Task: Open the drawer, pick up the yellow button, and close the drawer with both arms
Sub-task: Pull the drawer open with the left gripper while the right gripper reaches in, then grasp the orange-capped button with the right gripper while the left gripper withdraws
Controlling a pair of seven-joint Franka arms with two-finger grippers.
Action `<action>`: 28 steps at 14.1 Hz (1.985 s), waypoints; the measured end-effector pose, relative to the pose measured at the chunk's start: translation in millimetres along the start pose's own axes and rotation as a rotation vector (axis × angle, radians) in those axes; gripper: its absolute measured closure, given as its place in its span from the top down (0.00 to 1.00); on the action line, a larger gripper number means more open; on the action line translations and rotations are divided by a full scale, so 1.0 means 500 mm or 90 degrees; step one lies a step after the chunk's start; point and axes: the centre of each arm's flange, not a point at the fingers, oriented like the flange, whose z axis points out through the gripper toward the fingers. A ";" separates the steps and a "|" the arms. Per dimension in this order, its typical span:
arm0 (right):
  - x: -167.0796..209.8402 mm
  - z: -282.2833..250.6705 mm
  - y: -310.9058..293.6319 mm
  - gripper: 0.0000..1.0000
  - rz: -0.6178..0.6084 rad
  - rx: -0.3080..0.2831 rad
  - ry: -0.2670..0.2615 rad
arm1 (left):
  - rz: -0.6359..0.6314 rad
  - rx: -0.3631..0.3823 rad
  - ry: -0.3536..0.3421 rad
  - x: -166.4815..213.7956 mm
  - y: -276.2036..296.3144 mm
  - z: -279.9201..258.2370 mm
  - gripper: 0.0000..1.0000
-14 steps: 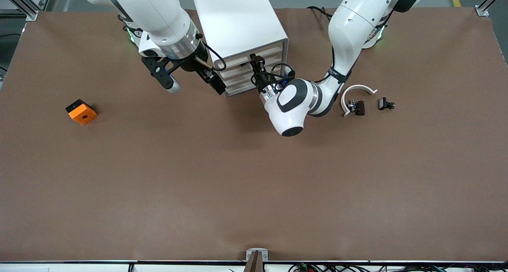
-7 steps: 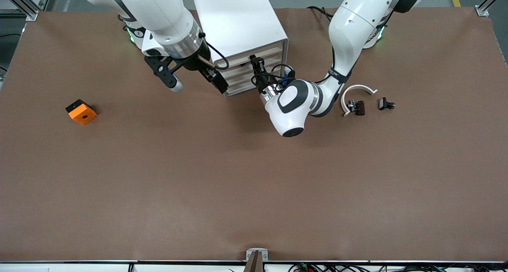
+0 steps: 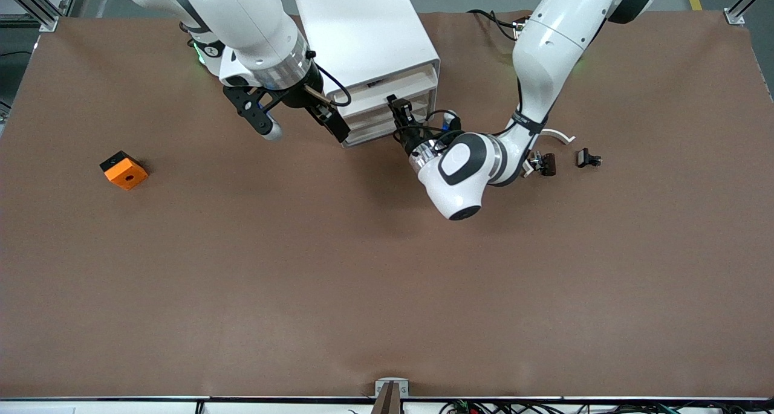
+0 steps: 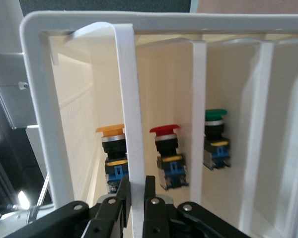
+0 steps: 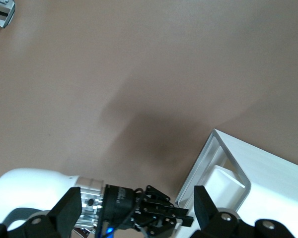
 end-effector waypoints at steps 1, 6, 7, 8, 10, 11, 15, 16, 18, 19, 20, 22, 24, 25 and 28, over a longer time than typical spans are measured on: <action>-0.003 0.003 -0.001 1.00 -0.001 -0.001 0.000 | 0.001 -0.005 -0.013 0.004 0.001 -0.023 0.14; -0.023 0.017 -0.010 1.00 -0.012 0.003 0.000 | 0.009 -0.036 -0.067 0.011 0.003 -0.106 0.14; -0.035 0.023 -0.012 1.00 -0.018 0.003 -0.001 | 0.012 -0.043 -0.079 0.012 0.003 -0.122 0.14; -0.047 0.028 -0.014 1.00 -0.023 0.001 -0.002 | 0.014 -0.051 -0.090 0.014 0.004 -0.138 0.14; -0.069 0.043 -0.017 1.00 -0.033 -0.006 -0.003 | 0.016 -0.065 -0.113 0.019 0.005 -0.168 0.14; -0.081 0.051 -0.017 1.00 -0.037 -0.010 -0.003 | 0.017 -0.069 -0.120 0.021 0.006 -0.178 0.14; -0.136 0.099 -0.017 1.00 -0.029 -0.037 0.000 | 0.024 -0.087 -0.143 0.023 0.005 -0.208 0.20; -0.148 0.119 -0.016 1.00 -0.026 -0.046 0.003 | 0.027 -0.094 -0.150 0.022 0.007 -0.213 0.29; -0.174 0.156 -0.012 1.00 -0.019 -0.058 0.005 | 0.036 -0.107 -0.161 0.019 0.002 -0.227 0.51; -0.185 0.173 -0.009 1.00 -0.017 -0.065 0.006 | 0.041 -0.112 -0.166 0.017 -0.005 -0.238 0.60; -0.194 0.187 -0.005 1.00 -0.017 -0.073 0.007 | 0.048 -0.118 -0.172 0.015 -0.014 -0.253 0.72; -0.212 0.213 0.004 1.00 -0.022 -0.089 0.008 | 0.057 -0.129 -0.190 0.022 -0.028 -0.292 0.90; -0.224 0.242 0.010 1.00 -0.026 -0.100 0.009 | 0.069 -0.145 -0.208 0.035 -0.041 -0.339 1.00; -0.226 0.256 0.011 1.00 -0.022 -0.101 0.010 | 0.079 -0.162 -0.209 0.042 -0.047 -0.359 1.00; -0.234 0.300 0.011 1.00 0.008 -0.097 0.015 | 0.105 -0.211 -0.206 0.064 -0.065 -0.417 1.00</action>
